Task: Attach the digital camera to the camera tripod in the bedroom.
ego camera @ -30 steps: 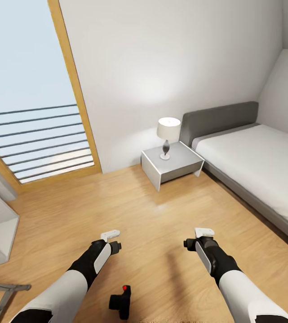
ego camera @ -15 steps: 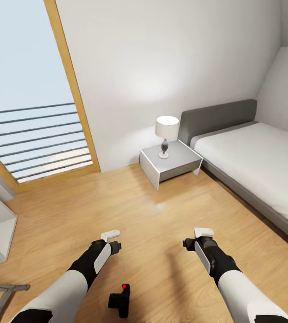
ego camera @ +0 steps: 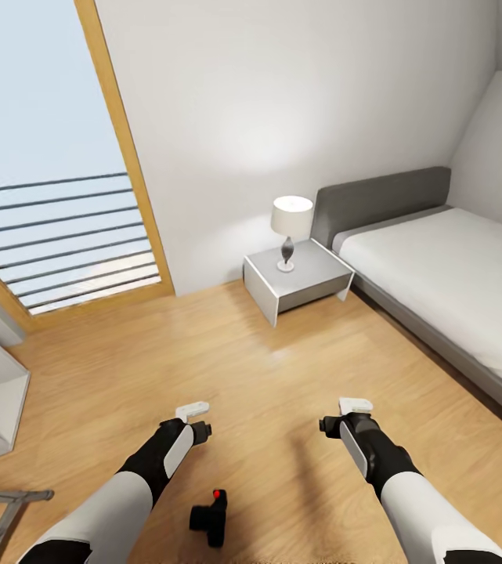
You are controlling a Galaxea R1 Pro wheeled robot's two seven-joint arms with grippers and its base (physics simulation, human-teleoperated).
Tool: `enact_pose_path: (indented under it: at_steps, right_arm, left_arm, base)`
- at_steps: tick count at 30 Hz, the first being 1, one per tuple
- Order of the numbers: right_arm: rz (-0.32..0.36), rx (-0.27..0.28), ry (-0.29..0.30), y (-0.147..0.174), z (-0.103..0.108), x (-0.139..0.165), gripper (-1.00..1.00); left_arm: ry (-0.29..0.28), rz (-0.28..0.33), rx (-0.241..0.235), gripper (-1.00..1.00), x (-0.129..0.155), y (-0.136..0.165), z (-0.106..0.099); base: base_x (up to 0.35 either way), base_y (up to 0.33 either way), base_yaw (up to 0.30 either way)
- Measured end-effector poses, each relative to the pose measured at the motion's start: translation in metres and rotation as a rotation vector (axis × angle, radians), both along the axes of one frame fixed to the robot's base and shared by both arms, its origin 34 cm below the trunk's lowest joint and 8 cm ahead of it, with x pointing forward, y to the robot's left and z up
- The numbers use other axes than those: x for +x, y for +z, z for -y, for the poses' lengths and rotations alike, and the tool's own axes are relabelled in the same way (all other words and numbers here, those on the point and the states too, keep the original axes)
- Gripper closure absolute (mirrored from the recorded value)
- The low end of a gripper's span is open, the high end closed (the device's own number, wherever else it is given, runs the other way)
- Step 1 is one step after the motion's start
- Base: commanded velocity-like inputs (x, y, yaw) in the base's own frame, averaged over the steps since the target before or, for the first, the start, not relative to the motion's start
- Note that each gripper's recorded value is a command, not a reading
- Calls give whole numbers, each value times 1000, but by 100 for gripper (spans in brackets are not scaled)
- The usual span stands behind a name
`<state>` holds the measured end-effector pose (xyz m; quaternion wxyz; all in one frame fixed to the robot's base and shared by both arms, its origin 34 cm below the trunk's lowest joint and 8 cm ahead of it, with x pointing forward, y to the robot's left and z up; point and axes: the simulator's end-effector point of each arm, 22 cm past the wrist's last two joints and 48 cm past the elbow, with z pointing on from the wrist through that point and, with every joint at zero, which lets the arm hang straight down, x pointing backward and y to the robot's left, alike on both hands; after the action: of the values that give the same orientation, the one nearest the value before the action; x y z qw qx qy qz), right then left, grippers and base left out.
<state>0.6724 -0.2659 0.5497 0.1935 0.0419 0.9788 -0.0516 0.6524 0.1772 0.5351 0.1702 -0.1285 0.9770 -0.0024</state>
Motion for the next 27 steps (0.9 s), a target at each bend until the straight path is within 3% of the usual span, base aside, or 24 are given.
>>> enact_pose_path:
  at_steps: [27]
  right_arm:
    - [-44,0,-6,-23,3,-13,-100]
  left_arm:
    - [1,-43,-1,-100,-13,-22,0]
  base:
    - [0,0,0]
